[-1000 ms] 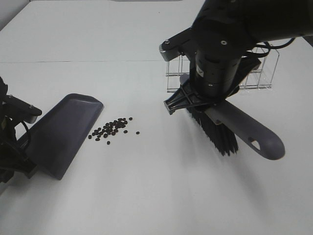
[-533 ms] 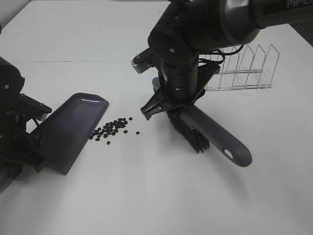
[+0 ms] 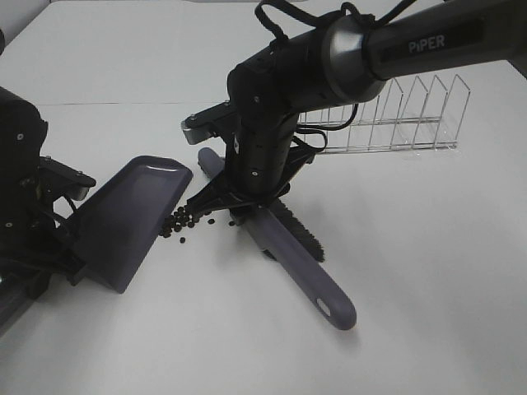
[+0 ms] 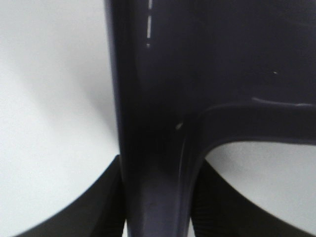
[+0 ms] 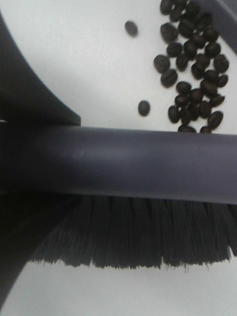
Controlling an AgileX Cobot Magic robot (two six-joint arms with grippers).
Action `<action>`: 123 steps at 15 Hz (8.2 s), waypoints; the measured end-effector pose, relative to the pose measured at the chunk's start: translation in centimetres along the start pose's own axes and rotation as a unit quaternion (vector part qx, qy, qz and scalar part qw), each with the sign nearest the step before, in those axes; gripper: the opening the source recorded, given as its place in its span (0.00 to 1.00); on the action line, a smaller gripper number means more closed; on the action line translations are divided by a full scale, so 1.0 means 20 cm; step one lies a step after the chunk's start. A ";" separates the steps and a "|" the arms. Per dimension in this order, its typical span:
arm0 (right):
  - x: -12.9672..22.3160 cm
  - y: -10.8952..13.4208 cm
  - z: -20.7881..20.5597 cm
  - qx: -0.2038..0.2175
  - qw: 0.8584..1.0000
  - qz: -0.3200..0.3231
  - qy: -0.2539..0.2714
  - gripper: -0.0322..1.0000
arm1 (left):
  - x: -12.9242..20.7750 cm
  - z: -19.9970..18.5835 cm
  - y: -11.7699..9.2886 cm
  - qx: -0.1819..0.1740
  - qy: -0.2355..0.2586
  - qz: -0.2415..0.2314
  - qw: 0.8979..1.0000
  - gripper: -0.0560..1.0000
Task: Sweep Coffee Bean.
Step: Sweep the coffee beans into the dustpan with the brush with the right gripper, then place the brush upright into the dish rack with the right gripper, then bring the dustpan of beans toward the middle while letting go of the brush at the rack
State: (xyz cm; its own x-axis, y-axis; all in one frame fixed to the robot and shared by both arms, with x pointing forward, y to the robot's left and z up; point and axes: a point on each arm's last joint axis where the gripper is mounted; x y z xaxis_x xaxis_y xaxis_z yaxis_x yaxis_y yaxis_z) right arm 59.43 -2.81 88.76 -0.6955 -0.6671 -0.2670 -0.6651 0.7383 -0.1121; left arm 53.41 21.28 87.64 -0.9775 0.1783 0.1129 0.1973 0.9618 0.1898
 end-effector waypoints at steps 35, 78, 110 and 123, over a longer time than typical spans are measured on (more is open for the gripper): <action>-0.38 0.16 -0.15 -0.210 0.953 -0.141 -0.164 0.38 | 0.00 0.01 -0.03 0.033 0.007 -0.006 0.999 0.37; 0.25 -1.01 -0.29 0.082 0.949 0.286 0.109 0.38 | -0.01 -0.06 -0.05 0.071 -0.024 -0.190 0.979 0.37; 0.13 -1.19 -0.12 0.134 0.952 0.276 0.011 0.41 | -0.01 -0.06 -0.05 0.074 -0.023 -0.189 0.979 0.37; 0.06 -1.17 -0.66 0.133 0.952 0.261 -0.089 0.79 | 0.00 -0.06 -0.06 0.078 -0.008 -0.193 0.978 0.37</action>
State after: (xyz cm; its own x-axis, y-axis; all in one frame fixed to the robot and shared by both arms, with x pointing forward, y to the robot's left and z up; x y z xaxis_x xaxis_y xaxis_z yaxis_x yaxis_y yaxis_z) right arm 70.53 -22.14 103.68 -0.8397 -0.1926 -0.5078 -0.1329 0.9795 -0.1517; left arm 53.30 19.97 88.58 -0.9782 -0.2027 0.0459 -0.1996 0.9778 0.0639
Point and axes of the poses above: a point on each arm's last joint axis where the gripper is mounted, z pointing out along that axis toward the gripper, y along the wrist's bending axis when the last joint is at zero, x = y × z, and after that the axes turned 11 degrees about -z, right-handed
